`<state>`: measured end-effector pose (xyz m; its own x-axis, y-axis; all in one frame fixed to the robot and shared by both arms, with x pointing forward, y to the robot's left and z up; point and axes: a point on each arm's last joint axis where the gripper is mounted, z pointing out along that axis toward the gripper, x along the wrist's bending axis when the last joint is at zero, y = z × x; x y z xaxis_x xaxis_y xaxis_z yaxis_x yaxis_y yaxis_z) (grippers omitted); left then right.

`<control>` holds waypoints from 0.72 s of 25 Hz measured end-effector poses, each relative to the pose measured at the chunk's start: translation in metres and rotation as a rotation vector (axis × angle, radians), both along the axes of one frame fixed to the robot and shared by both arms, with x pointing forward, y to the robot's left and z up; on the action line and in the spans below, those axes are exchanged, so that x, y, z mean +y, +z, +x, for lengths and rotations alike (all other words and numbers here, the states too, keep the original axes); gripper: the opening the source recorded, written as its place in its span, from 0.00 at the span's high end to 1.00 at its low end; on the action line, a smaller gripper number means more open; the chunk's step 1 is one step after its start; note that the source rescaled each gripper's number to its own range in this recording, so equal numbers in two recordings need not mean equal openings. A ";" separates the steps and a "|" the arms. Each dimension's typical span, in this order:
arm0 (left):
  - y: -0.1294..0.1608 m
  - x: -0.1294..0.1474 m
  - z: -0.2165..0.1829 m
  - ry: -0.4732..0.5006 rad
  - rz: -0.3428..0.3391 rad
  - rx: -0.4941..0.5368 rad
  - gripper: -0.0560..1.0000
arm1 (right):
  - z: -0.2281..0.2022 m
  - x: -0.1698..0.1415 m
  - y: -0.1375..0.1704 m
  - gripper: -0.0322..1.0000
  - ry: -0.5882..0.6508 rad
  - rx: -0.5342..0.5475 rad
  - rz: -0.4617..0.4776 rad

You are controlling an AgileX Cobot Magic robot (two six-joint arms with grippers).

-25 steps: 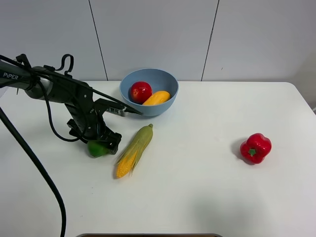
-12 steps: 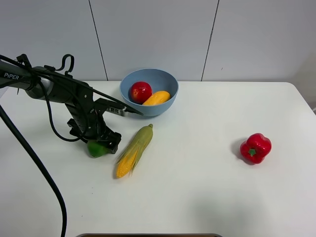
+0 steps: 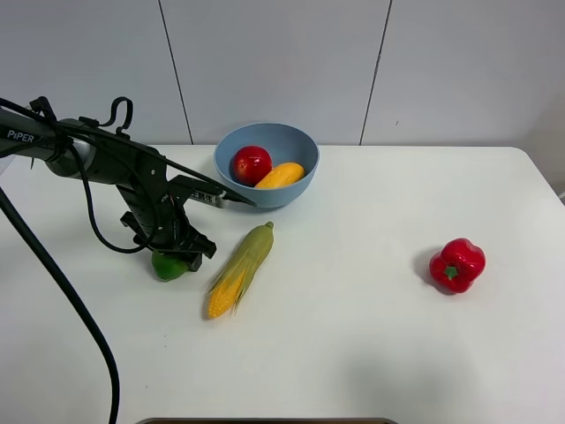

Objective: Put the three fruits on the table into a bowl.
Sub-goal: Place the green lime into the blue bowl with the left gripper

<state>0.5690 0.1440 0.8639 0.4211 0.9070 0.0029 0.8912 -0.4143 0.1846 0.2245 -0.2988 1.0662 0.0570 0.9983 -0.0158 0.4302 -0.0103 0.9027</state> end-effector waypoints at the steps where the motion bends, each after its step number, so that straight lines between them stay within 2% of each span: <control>1: 0.000 0.000 0.000 0.000 0.000 0.000 0.92 | 0.000 0.000 0.000 0.00 0.000 0.000 0.000; 18: 0.006 0.000 -0.001 -0.002 0.000 -0.003 0.92 | 0.000 0.000 0.000 0.00 0.000 0.000 0.000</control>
<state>0.5684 0.1445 0.8695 0.4225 0.9063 0.0044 0.8900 -0.4158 0.1870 0.2245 -0.2988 1.0662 0.0570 0.9983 -0.0158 0.4302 -0.0103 0.9027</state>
